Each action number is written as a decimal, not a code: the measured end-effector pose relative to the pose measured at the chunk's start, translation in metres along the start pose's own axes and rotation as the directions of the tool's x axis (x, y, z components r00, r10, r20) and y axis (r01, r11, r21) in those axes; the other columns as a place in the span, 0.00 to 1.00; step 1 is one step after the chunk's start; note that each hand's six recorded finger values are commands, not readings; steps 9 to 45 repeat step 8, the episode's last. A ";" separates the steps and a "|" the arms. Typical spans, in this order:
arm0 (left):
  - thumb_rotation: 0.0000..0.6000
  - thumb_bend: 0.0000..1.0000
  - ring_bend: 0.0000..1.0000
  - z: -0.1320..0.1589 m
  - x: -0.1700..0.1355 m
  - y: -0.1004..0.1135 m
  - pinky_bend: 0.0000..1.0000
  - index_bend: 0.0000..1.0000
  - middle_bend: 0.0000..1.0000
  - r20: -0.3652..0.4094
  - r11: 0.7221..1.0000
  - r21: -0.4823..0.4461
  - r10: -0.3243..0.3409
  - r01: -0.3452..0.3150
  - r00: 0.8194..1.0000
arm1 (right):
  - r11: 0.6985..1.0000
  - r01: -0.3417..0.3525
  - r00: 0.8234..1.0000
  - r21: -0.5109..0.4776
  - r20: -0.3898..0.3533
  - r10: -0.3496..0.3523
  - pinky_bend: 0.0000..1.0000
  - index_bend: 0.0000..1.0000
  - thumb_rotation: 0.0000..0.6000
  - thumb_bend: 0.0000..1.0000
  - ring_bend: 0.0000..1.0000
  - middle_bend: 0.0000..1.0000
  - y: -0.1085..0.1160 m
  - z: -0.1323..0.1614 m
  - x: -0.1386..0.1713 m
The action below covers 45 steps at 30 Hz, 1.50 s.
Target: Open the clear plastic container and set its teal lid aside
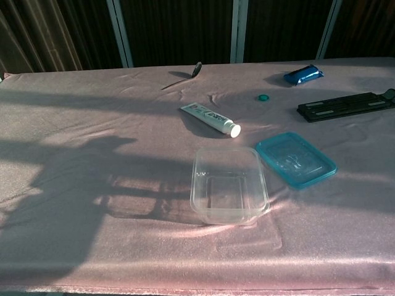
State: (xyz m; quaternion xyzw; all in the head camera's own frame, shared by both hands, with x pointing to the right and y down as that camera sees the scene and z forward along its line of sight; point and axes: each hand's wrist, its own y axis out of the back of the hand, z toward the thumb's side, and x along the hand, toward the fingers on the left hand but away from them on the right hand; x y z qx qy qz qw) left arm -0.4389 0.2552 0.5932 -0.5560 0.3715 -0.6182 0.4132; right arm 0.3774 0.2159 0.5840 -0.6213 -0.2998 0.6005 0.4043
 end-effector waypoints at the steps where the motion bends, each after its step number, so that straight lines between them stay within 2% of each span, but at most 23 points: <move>1: 1.00 0.35 0.00 -0.011 -0.006 0.001 0.00 0.00 0.00 -0.048 1.000 0.003 -0.003 0.003 0.999 | 1.000 0.025 0.997 -0.016 0.073 -0.024 0.00 0.00 1.00 0.10 0.00 0.00 0.003 -0.016 0.010; 3: 1.00 0.35 0.00 -0.019 -0.009 0.003 0.00 0.00 0.00 -0.077 1.000 -0.004 -0.002 0.001 0.997 | 0.998 0.051 0.987 -0.036 0.155 -0.045 0.00 0.00 1.00 0.10 0.00 0.00 0.004 -0.035 0.023; 5: 1.00 0.35 0.00 -0.021 -0.010 0.007 0.00 0.00 0.00 -0.070 1.000 -0.015 0.008 -0.009 0.998 | 0.997 0.063 0.981 -0.049 0.186 -0.053 0.00 0.00 1.00 0.10 0.00 0.00 0.006 -0.044 0.028; 8: 1.00 0.35 0.00 -0.022 -0.013 0.012 0.00 0.00 0.00 -0.044 0.999 -0.043 0.006 -0.008 0.999 | 0.996 0.062 0.982 -0.062 0.182 -0.050 0.00 0.00 1.00 0.10 0.00 0.00 0.005 -0.047 0.030; 45: 1.00 0.35 0.00 -0.022 -0.013 0.012 0.00 0.00 0.00 -0.044 0.999 -0.043 0.006 -0.008 0.999 | 0.996 0.062 0.982 -0.062 0.182 -0.050 0.00 0.00 1.00 0.10 0.00 0.00 0.005 -0.047 0.030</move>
